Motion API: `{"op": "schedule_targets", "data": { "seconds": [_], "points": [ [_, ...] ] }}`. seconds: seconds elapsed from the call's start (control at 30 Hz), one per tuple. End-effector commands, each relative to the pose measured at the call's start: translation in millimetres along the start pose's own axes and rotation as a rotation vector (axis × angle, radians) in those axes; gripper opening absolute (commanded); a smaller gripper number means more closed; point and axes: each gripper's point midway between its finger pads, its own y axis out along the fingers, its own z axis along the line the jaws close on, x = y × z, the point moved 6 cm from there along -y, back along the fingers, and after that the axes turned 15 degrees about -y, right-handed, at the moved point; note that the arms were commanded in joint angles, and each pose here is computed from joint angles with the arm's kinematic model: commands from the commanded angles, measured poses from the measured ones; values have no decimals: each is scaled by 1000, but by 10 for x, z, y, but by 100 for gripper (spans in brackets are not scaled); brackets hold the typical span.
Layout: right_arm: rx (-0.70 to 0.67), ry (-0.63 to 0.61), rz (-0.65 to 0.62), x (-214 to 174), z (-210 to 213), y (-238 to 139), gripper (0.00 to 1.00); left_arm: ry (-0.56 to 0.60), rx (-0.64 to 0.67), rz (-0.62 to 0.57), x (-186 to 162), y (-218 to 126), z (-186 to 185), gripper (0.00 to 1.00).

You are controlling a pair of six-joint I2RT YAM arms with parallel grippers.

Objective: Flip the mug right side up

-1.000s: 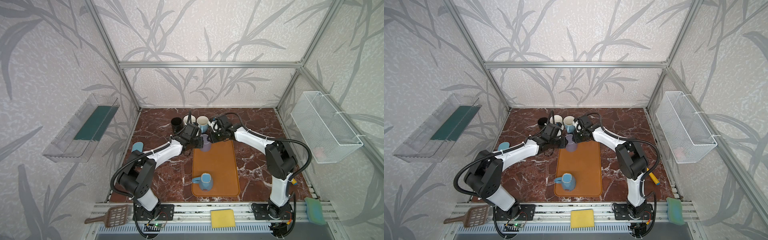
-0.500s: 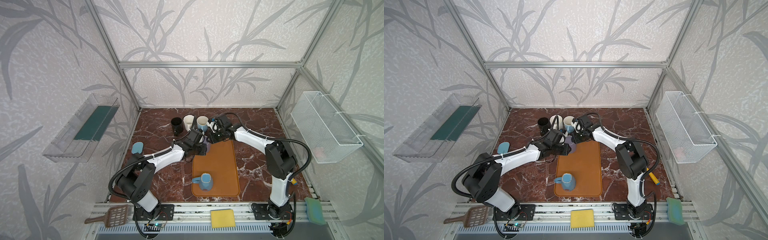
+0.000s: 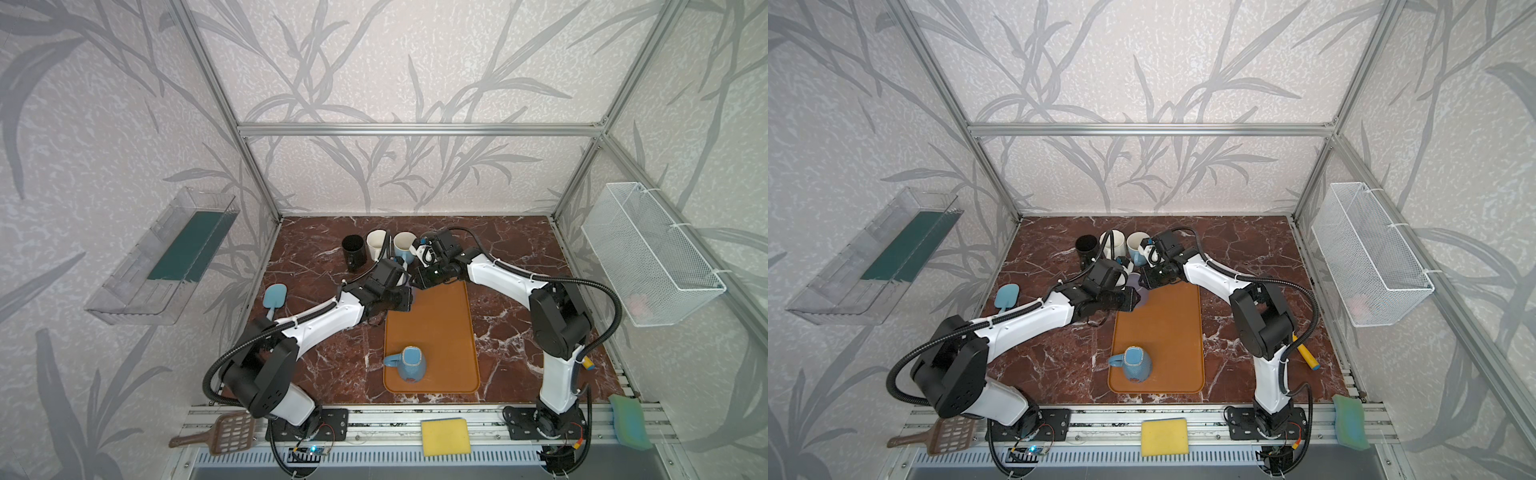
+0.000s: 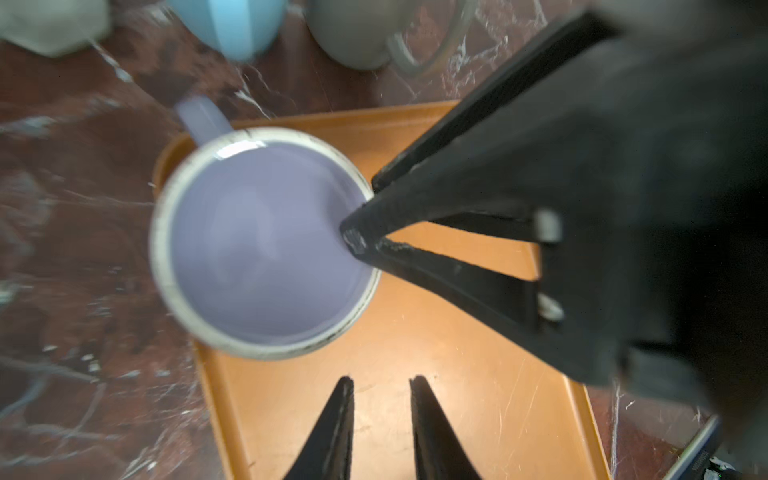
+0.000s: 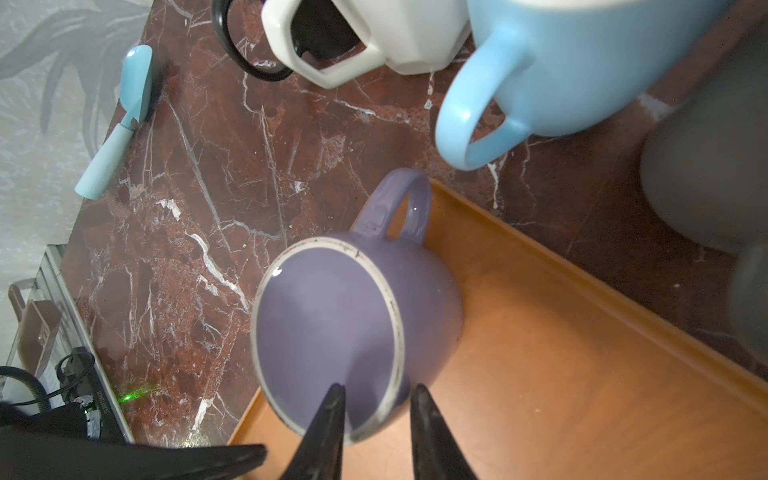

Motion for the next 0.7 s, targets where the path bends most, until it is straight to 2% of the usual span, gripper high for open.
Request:
{"op": "schedule_targets", "data": {
  "seconds": [0.0, 0.23, 0.67],
  "points": [
    [-19, -1, -5, 8, -21, -49, 31, 22, 54, -104, 150, -187, 39, 27],
    [-28, 3, -32, 38, -34, -168, 40, 11, 88, -147, 402, -228, 176, 27],
    [-7, 8, -28, -114, 51, -294, 40, -23, 102, -128, 833, 165, 366, 26]
  ]
}}
